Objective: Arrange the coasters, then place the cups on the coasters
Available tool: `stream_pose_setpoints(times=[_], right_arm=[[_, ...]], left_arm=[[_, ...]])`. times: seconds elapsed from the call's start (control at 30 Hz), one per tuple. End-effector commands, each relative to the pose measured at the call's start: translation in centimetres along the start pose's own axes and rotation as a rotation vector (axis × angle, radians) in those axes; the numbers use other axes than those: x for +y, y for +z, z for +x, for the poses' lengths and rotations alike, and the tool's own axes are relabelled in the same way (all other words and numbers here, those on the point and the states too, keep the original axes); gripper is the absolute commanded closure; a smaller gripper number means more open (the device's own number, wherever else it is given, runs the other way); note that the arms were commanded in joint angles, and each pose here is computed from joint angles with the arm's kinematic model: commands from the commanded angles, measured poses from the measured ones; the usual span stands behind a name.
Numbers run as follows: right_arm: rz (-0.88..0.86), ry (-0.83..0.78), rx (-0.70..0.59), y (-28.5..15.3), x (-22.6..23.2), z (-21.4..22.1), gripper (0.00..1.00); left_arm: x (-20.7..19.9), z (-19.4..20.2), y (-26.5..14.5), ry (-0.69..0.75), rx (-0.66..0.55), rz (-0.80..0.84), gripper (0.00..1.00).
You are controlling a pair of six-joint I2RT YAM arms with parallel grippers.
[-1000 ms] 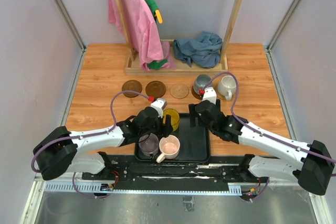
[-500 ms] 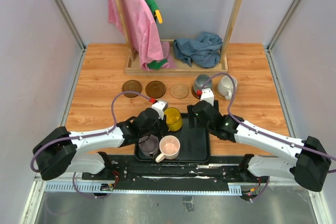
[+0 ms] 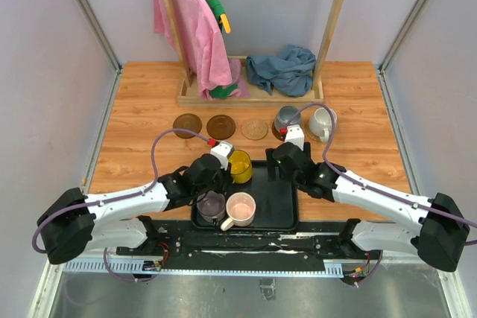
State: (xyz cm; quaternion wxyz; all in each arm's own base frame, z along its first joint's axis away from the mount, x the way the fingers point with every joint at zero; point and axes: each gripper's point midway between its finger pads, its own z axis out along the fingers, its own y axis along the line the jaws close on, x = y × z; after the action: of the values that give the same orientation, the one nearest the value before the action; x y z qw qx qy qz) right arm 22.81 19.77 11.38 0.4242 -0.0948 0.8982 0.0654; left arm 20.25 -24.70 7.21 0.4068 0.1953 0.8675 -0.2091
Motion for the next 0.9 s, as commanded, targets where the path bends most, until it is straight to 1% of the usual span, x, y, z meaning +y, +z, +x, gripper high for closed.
stream_pose_setpoints(times=[0.0, 0.1, 0.23, 0.37, 0.57, 0.67, 0.73, 0.87], right_arm=[[0.022, 0.028, -0.033, -0.5, -0.2, -0.8, 0.15], [0.042, 0.034, -0.03, -0.6, -0.7, -0.6, 0.15], [0.093, 0.045, -0.034, -0.9, -1.8, -0.5, 0.15], [0.159, 0.057, -0.049, -1.5, -3.4, -0.5, 0.15], [0.2, 0.065, -0.08, -2.9, -5.1, -0.8, 0.15], [0.2, 0.069, -0.104, -3.6, -5.7, -1.1, 0.14], [0.203, 0.068, -0.121, -3.9, -6.1, -1.3, 0.12], [0.222, 0.057, -0.14, -4.2, -6.9, -1.2, 0.12]], left_arm=[[-0.4, -8.1, -1.2, 0.016, -0.239, -0.045, 1.0], [-0.2, -10.6, -1.1, 0.015, -0.285, -0.098, 0.99], [0.4, -13.5, 0.1, -0.005, -0.305, -0.216, 1.0], [0.9, -15.2, 2.4, -0.003, -0.275, -0.335, 1.0], [1.9, -15.9, 6.0, 0.011, -0.206, -0.505, 0.99], [2.2, -15.6, 7.9, 0.004, -0.17, -0.533, 0.99], [2.5, -15.6, 9.0, -0.027, -0.148, -0.519, 1.0], [3.1, -15.9, 10.3, -0.084, -0.137, -0.486, 0.99]])
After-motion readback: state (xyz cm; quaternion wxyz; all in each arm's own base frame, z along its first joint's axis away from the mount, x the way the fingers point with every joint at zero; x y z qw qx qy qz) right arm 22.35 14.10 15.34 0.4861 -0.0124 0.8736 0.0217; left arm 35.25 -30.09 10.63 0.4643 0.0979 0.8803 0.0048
